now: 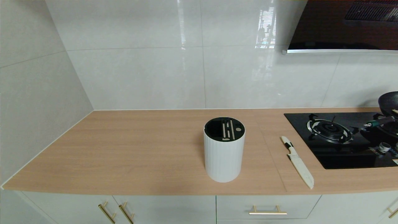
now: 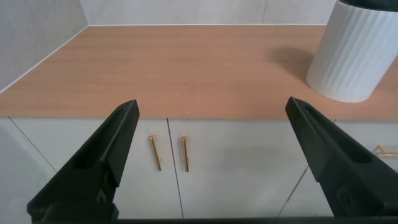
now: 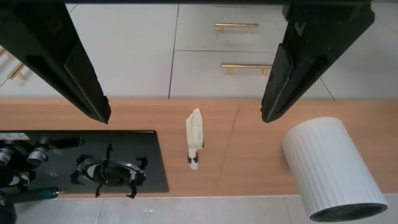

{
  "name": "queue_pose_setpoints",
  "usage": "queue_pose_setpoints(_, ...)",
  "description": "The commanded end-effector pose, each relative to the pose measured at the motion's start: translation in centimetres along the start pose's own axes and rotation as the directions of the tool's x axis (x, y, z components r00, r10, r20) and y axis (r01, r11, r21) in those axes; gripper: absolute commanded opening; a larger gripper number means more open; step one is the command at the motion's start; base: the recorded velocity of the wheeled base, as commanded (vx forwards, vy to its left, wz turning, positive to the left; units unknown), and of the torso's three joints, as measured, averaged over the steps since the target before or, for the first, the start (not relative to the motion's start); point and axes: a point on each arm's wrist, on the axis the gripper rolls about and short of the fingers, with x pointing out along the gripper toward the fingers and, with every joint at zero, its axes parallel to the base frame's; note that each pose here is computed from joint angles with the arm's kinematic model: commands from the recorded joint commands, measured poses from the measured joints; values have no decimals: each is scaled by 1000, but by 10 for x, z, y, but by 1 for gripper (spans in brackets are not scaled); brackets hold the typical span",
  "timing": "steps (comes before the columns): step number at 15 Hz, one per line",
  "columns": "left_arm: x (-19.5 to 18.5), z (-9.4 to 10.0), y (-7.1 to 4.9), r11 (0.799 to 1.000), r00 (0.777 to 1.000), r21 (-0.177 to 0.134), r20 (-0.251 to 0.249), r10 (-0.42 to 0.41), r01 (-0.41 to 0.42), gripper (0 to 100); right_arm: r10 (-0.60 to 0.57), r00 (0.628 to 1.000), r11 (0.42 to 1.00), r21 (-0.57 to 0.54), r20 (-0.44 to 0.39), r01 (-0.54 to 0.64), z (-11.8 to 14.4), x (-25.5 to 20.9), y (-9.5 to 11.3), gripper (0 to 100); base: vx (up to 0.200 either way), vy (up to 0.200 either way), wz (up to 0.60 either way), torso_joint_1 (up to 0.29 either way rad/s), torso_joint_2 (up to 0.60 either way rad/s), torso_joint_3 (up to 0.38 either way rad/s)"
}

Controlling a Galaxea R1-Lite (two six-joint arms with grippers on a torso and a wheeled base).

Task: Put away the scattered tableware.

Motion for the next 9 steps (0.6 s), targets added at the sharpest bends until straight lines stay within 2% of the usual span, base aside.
queue_pose_setpoints(1,0,0,0,1000,1000,0,-2,1,-1,100,2,1000,1000,-11,0,-2,0,0,0,100,0,0,0,0,0,0)
queue_pose_setpoints(2,0,0,0,1000,1000,0,-2,1,-1,100,2,1000,999,-47,12,-1,2,0,0,100,0,0,0,0,0,0)
queue_pose_setpoints(3,0,0,0,1000,1000,0,-2,1,-1,100,39,994,998,-45,101,-34,37,-7,0,100,0,0,0,0,0,0)
queue_pose_setpoints(4,0,0,0,1000,1000,0,-2,1,-1,100,101,986,995,0,134,-102,71,-9,0,100,0,0,0,0,0,0)
queue_pose_setpoints(5,0,0,0,1000,1000,0,-2,1,-1,100,101,986,995,0,134,-102,71,-9,0,100,0,0,0,0,0,0)
queue_pose_setpoints(6,0,0,0,1000,1000,0,-2,1,-1,100,165,986,986,-3,-4,-165,102,19,1,100,0,0,0,0,0,0)
queue_pose_setpoints(7,0,0,0,1000,1000,0,-2,1,-1,100,169,983,986,5,-75,-169,110,38,1,100,0,0,0,0,0,0)
queue_pose_setpoints(8,0,0,0,1000,1000,0,-2,1,-1,100,171,976,985,11,-133,-171,115,54,2,100,0,0,0,0,0,0)
queue_pose_setpoints(9,0,0,0,1000,1000,0,-2,1,-1,100,170,974,985,12,-149,-170,117,60,2,100,0,0,0,0,0,0)
